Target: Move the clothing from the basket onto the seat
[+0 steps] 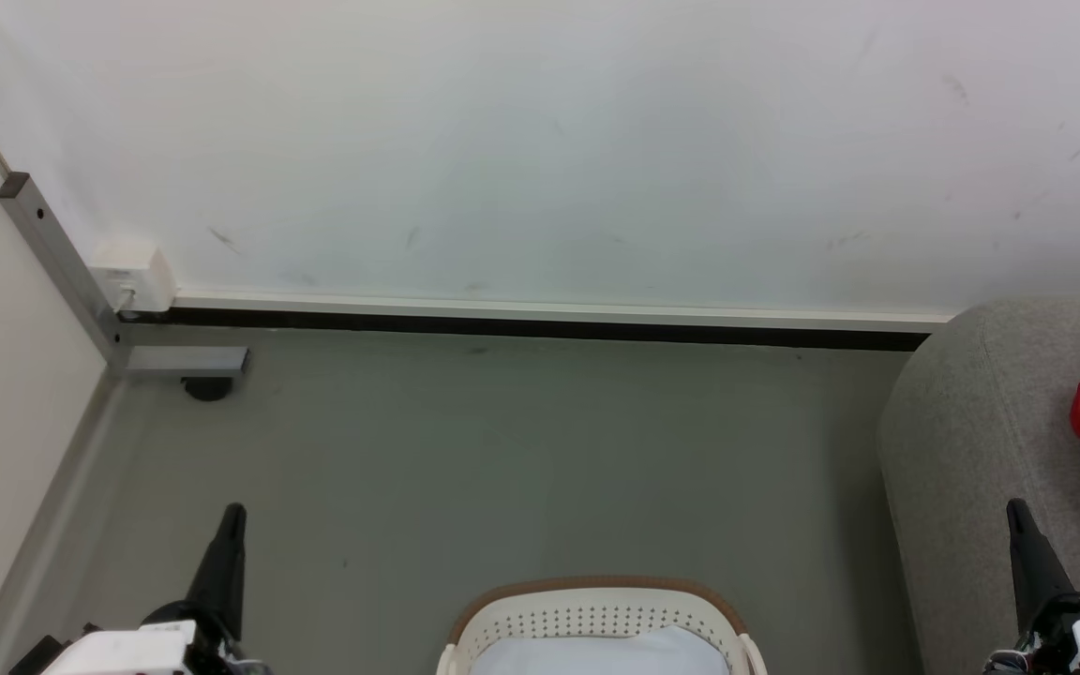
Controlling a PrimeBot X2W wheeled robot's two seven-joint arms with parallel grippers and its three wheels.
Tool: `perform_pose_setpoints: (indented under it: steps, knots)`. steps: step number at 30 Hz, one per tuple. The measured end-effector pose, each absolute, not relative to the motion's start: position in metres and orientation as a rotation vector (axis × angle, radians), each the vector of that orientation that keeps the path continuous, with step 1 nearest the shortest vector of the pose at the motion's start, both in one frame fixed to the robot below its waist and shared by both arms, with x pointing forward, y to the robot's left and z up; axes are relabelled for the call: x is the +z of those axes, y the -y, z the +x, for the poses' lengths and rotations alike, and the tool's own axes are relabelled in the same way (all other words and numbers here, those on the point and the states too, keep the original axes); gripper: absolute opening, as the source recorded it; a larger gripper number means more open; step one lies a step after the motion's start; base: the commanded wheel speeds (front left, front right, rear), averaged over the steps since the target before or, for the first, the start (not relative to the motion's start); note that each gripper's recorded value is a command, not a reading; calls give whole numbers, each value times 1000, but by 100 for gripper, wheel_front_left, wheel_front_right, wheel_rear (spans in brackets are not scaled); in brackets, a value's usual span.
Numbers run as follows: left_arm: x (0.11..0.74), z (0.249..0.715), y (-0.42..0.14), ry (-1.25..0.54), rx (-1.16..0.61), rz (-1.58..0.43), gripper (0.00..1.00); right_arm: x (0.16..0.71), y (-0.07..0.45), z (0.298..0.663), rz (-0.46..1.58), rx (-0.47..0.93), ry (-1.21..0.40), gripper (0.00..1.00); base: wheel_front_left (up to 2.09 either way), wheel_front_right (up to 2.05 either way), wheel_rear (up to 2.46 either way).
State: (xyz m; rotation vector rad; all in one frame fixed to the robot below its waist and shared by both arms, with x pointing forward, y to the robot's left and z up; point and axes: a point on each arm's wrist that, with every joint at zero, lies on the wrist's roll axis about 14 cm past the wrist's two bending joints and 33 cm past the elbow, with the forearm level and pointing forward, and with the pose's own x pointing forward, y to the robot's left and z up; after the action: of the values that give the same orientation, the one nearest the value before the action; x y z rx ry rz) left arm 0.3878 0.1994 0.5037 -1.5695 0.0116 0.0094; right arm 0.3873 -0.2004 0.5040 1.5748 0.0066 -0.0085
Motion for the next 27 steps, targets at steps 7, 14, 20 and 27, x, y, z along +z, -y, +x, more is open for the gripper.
perform_pose_setpoints:
  steps: [7, 14, 20, 27]
  knots:
    - [504, 388, -199, -12, 9, -1569, 0, 504, 200, 387, 1575, -9, -6, 0, 0, 0, 0]
    - [504, 388, -199, -12, 9, -1569, 0, 504, 200, 387, 1575, -7, -8, 0, 0, 0, 0]
    - [504, 388, -199, -12, 9, -1569, 0, 504, 200, 387, 1575, -7, -8, 0, 0, 0, 0]
    - [504, 388, -199, -12, 9, -1569, 0, 504, 200, 387, 1576, -8, -7, 0, 0, 0, 0]
